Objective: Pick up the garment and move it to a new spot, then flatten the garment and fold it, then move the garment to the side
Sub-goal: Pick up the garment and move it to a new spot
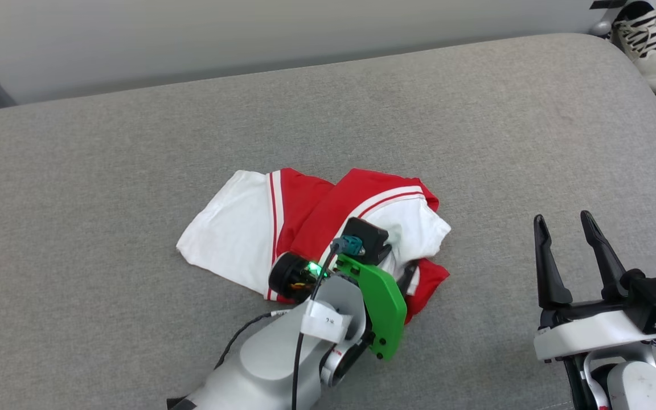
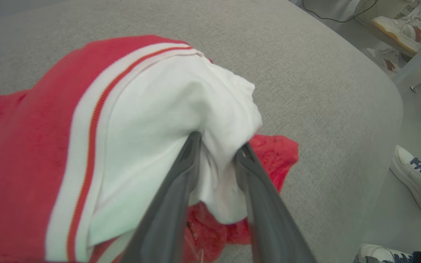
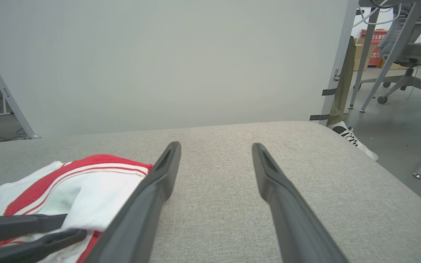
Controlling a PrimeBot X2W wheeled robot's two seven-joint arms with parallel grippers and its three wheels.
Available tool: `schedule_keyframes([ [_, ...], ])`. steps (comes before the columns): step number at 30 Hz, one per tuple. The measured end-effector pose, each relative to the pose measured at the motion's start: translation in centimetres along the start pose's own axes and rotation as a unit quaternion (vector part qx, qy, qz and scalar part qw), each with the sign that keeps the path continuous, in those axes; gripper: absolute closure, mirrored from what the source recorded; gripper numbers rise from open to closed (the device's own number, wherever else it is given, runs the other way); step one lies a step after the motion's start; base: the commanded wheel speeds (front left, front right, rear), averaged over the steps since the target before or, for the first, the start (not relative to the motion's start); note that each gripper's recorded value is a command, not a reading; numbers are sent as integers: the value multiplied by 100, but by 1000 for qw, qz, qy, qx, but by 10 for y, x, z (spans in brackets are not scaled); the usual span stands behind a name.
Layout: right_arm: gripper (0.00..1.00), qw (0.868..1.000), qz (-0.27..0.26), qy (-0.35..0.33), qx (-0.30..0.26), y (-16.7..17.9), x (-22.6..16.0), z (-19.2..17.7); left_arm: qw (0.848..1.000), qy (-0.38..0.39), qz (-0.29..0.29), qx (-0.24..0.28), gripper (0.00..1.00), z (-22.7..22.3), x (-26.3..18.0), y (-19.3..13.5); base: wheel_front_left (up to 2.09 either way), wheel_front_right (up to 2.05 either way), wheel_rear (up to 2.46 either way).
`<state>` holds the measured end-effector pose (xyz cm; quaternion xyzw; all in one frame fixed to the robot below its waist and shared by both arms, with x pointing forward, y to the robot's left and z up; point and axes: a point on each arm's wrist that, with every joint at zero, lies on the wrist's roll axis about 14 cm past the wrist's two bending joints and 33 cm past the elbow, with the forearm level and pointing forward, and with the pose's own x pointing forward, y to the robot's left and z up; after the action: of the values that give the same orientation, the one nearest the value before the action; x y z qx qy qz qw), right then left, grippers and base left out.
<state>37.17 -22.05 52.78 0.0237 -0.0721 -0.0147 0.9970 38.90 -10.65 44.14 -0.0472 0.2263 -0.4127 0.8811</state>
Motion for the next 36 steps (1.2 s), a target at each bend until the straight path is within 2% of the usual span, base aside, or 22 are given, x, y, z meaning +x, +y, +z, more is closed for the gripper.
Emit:
schedule_keyframes([
  [3,0,1000,-8,8,0,-4,-3,-4,999,22,-30,5,0,-17,3,-11,0,0,0],
  [7,0,1000,-6,13,6,0,-5,-8,999,-1,-55,0,0,-10,1,-25,0,0,0],
  [13,0,1000,4,13,12,7,-10,-8,997,-63,-41,2,0,18,-10,-24,0,0,0],
  [18,0,1000,22,13,18,18,-16,-7,991,-129,6,12,0,52,-31,-1,0,0,0],
  [26,0,998,56,0,25,41,-22,1,965,-221,135,42,0,94,-105,77,0,0,0],
  [32,0,997,74,-4,27,51,-25,4,935,-291,197,48,0,103,-173,97,0,0,0],
  [36,0,996,80,-1,27,55,-25,2,925,-297,234,35,0,77,-201,103,0,0,0],
])
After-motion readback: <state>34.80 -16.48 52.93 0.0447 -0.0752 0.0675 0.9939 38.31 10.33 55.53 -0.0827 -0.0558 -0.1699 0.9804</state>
